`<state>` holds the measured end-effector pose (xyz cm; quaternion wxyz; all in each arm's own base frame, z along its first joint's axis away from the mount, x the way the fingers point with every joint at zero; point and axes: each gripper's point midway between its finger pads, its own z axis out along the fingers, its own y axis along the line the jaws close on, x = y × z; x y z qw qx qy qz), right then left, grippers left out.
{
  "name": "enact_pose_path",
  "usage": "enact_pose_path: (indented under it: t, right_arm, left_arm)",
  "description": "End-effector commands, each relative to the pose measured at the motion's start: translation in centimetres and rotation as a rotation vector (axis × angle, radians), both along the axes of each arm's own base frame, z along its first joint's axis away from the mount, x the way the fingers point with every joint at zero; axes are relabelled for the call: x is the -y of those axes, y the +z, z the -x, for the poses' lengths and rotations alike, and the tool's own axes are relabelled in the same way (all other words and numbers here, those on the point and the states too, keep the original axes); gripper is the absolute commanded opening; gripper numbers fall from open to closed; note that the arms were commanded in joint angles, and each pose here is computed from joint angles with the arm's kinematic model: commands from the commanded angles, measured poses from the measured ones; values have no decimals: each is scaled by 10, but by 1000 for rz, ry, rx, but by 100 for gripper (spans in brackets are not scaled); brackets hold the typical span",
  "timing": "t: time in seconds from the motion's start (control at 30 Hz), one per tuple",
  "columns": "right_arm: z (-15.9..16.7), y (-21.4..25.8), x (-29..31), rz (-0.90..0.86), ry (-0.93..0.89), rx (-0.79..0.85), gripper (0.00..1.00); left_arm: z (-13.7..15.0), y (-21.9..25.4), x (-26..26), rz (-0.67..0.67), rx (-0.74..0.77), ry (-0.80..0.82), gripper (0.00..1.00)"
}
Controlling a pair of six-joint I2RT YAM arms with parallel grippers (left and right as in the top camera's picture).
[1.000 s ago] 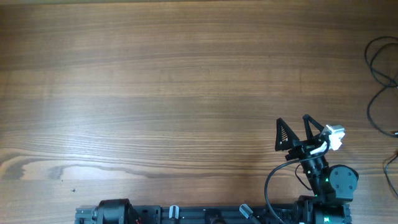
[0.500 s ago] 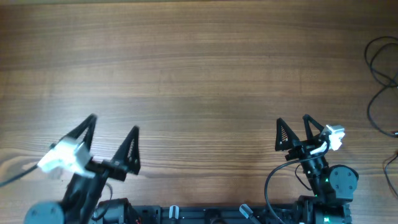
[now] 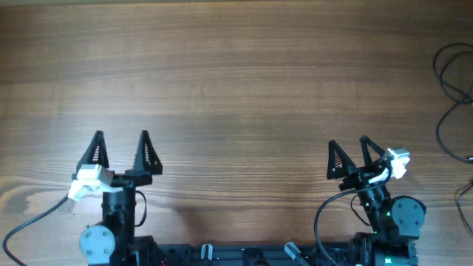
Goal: Untangle cables
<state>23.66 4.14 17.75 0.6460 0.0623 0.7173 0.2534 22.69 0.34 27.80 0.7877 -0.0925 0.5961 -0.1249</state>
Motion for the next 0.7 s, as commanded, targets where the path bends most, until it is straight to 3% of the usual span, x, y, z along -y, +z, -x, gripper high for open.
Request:
enact_pose_path:
  t: [0.0,0.13,0.27,0.43,0.67]
  right_arm:
    - [0,0,0,-2,-2,7,100]
    - [0,0,0,-2,-2,7,100]
    - [0,0,0,-2,-2,8,100]
    - [0,0,0,-2,-2,8,100]
    - [0,0,0,-2,-2,8,100]
  left_arm:
    - [-6,-24,-18,67,-38,89,100]
    - [-14,-55,-15,48,-104,78,100]
    - [-19,-81,-3,-111,-185,36,100]
    - [-19,-122,-3,-128,-351,29,100]
    - [-19,-122,-3,-153,-352,32,100]
